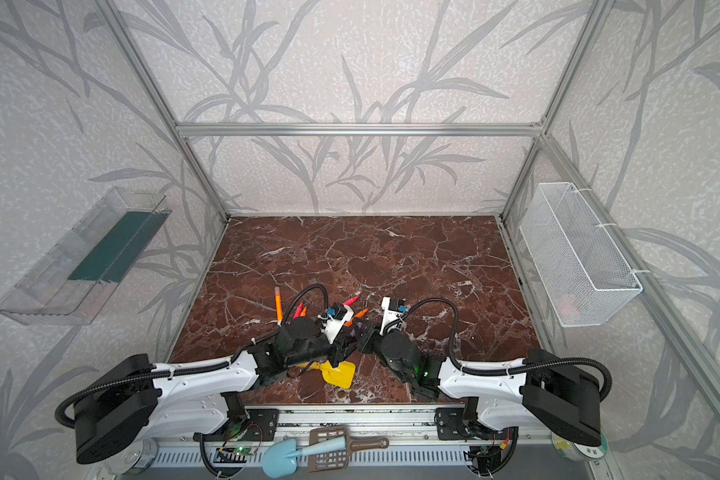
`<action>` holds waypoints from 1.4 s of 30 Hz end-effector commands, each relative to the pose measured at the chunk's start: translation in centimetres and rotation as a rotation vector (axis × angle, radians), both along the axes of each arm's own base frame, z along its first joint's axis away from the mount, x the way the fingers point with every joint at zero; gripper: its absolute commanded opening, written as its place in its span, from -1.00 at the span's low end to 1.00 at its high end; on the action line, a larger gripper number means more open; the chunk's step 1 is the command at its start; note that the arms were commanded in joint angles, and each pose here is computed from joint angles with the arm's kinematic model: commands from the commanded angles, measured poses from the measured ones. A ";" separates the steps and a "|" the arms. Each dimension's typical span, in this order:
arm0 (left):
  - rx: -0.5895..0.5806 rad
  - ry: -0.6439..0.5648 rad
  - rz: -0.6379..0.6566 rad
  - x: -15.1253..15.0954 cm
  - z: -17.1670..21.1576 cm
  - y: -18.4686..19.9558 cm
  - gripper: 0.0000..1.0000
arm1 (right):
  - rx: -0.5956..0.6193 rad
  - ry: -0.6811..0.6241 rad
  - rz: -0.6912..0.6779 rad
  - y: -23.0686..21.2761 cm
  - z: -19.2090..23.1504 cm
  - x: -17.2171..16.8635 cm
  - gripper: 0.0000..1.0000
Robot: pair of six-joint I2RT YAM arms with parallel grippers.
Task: Insert the pens into the pen caps
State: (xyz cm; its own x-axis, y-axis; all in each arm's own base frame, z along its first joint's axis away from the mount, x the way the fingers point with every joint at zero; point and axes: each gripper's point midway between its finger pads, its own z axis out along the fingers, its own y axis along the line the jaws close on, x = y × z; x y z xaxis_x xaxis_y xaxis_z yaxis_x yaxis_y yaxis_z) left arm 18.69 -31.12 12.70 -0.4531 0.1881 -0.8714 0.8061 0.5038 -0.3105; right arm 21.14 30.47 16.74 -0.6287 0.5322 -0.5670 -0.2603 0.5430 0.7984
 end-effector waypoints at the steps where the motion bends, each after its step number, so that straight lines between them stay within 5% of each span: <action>1: -0.018 -0.026 -0.010 0.3 0.7 -0.6 -0.35 | 0.031 -0.019 -0.016 -0.2 0.9 -0.1 -1.00; 6: -0.014 -0.027 -0.010 0.3 0.6 -0.6 -0.51 | 0.032 -0.017 -0.025 -0.5 0.8 0.0 -1.00; 11: -0.008 -0.030 0.000 0.5 0.4 -0.6 -0.92 | 0.033 -0.017 -0.034 -0.9 0.6 -0.1 -0.98; 13: -0.005 -0.031 0.003 0.6 0.3 -0.6 -1.00 | 0.034 -0.021 -0.036 -0.9 0.8 0.0 -0.78; 18: 0.001 -0.049 0.052 1.3 0.2 0.1 -1.00 | -0.042 -0.040 -0.040 -1.8 0.7 -0.2 0.23; 21: 0.008 -0.066 0.215 3.3 0.2 2.2 -1.00 | -0.152 -0.013 -0.092 -4.1 -0.5 -0.2 0.44; 28: -0.030 -0.113 0.474 5.5 1.2 7.4 -1.00 | -0.482 0.028 -0.330 -12.7 -3.6 0.1 0.32; 33: -0.053 -0.166 0.613 5.7 1.9 10.9 -1.00 | -0.561 0.074 -0.331 -14.2 -6.2 0.0 0.31; 42: -0.069 -0.181 0.600 4.7 2.6 11.9 -1.00 | -0.659 0.244 -0.287 -14.5 -10.0 2.6 0.19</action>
State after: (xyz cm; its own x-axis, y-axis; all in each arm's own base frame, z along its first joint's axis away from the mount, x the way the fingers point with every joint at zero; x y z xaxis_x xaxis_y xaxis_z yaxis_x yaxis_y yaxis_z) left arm 23.46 -20.12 15.98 -0.3041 -0.1141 -0.9458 0.4588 0.8525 -0.2504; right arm 23.44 14.99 6.69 -0.6256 0.3414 -0.7015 0.1412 0.9339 0.3286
